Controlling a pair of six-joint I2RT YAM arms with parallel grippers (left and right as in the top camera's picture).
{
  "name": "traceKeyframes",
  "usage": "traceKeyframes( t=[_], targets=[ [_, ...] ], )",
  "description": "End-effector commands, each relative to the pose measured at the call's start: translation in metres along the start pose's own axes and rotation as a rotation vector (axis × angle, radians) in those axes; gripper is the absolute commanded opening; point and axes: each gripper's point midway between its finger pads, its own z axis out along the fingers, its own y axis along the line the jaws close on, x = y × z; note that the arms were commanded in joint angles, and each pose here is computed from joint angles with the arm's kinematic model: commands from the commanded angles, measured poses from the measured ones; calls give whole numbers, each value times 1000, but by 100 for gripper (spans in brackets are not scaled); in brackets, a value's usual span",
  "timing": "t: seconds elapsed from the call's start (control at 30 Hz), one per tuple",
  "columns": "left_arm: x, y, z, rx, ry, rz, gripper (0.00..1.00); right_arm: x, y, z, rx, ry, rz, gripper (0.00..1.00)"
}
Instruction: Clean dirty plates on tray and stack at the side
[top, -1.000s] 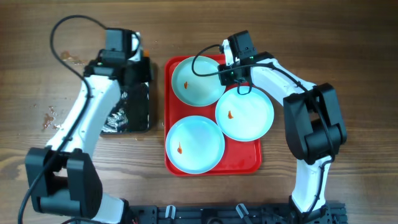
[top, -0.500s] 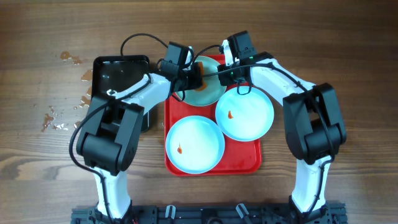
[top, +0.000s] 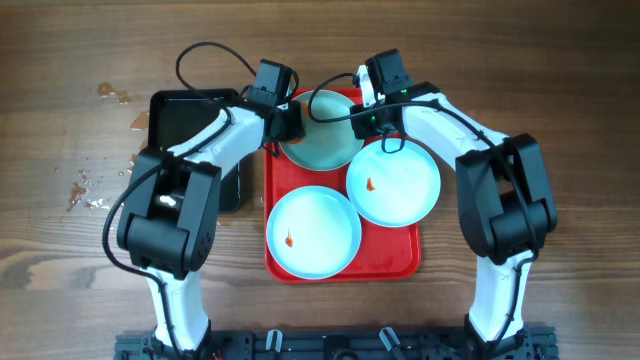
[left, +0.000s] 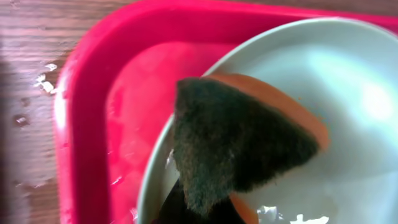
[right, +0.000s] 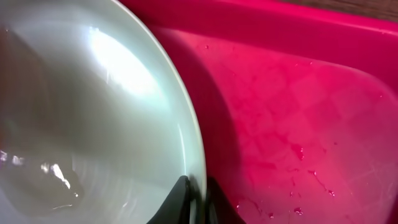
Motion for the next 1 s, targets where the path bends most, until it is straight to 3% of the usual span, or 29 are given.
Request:
traceKeyframes(
  t=[0.0, 0.23, 0.43, 0.6, 0.8, 0.97],
  targets=[
    [44, 55, 22, -212, 147, 5, 4, 15, -6, 12, 24, 54, 11, 9],
    [-26, 29, -34, -226, 75, -121, 4, 20, -7, 12, 27, 76, 14, 8],
    [-35, 43, -90, -232, 72, -178, 4, 19, -7, 10, 27, 72, 10, 4],
    [-10, 127, -144, -338, 187, -353, 4, -6, -16, -30, 122, -21, -10, 4],
    [24, 175, -110, -347, 259, -241, 4, -38, -26, -96, 258, -172, -77, 4],
    [59, 184, -81, -351, 293, -235, 4, -40, -12, -137, 544, -205, -284, 4]
  ],
)
